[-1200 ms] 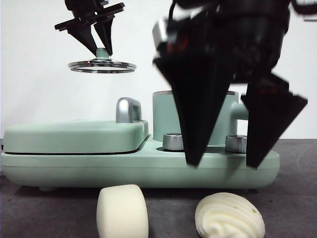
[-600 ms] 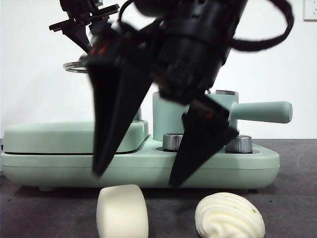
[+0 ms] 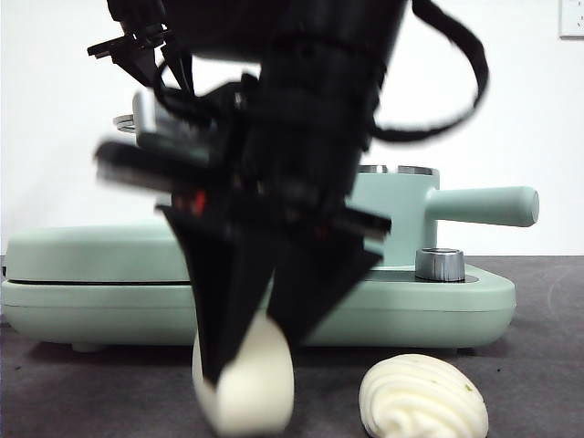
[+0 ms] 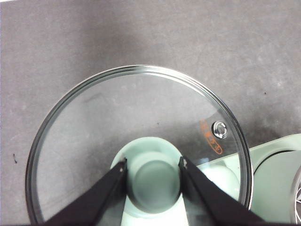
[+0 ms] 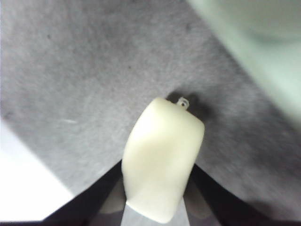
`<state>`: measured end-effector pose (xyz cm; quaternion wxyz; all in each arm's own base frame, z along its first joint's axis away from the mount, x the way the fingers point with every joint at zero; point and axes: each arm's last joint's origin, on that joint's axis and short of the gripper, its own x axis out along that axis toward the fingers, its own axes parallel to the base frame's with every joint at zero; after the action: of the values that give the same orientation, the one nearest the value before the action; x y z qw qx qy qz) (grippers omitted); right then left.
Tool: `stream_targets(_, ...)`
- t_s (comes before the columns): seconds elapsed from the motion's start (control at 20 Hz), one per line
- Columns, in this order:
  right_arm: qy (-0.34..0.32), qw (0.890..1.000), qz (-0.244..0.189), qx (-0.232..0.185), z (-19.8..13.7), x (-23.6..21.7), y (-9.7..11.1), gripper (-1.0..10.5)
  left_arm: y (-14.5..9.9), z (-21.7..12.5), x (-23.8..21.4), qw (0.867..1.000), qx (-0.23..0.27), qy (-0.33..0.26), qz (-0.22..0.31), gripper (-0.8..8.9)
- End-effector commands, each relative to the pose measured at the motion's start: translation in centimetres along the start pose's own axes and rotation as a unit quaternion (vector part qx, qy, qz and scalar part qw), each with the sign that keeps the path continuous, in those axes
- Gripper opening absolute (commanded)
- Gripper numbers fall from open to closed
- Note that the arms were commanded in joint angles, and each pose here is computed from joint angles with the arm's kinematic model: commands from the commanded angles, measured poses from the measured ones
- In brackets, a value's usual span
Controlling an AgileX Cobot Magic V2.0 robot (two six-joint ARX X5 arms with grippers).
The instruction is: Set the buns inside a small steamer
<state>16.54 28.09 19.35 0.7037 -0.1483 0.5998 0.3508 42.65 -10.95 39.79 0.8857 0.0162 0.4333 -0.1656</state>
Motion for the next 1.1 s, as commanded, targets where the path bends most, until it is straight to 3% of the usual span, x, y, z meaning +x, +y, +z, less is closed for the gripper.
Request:
stream_targets(0.05, -0.004, 1.000, -0.003, -0.012, 2.3, -3.2, 0.5, 1.5, 0.0, -0.2, -0.2, 1.000, -0.004, 0.011, -0.002, 1.13)
stream_targets(0.2, -0.028, 1.000, -0.013, 0.008, 5.1, -9.3, -0.9, 1.5, 0.1, -0.2, -0.2, 1.000, -0.004, 0.011, -0.001, 1.13)
stream_targets(0.35, -0.075, 0.996, -0.043, 0.033, 7.9, -14.5, -4.1, 1.5, 0.1, -0.2, -0.2, 1.000, -0.005, 0.011, -0.001, 1.13)
stream_targets(0.5, -0.101, 0.991, -0.072, 0.055, 10.4, -16.5, -7.9, 1.5, 0.1, -0.2, -0.2, 1.000, -0.008, 0.011, -0.001, 1.13)
stream_targets(0.75, -0.080, 0.989, -0.087, 0.089, 13.2, -14.3, -13.3, 1.6, 0.1, -0.2, -0.2, 1.000, -0.008, 0.011, -0.001, 1.13)
stream_targets(0.85, -0.066, 0.990, -0.087, 0.093, 13.8, -12.5, -14.5, 1.6, 0.1, -0.2, -0.2, 1.000, -0.010, 0.011, -0.001, 1.13)
stream_targets(1.0, -0.047, 0.993, -0.046, 0.101, 14.2, -10.7, -15.4, 1.6, 0.1, -0.2, -0.1, 1.000, -0.010, 0.011, -0.001, 1.13)
stream_targets(1.1, -0.042, 0.993, -0.043, 0.103, 14.4, -9.9, -15.7, 1.7, 0.1, -0.2, -0.1, 1.000, -0.010, 0.011, -0.001, 1.13)
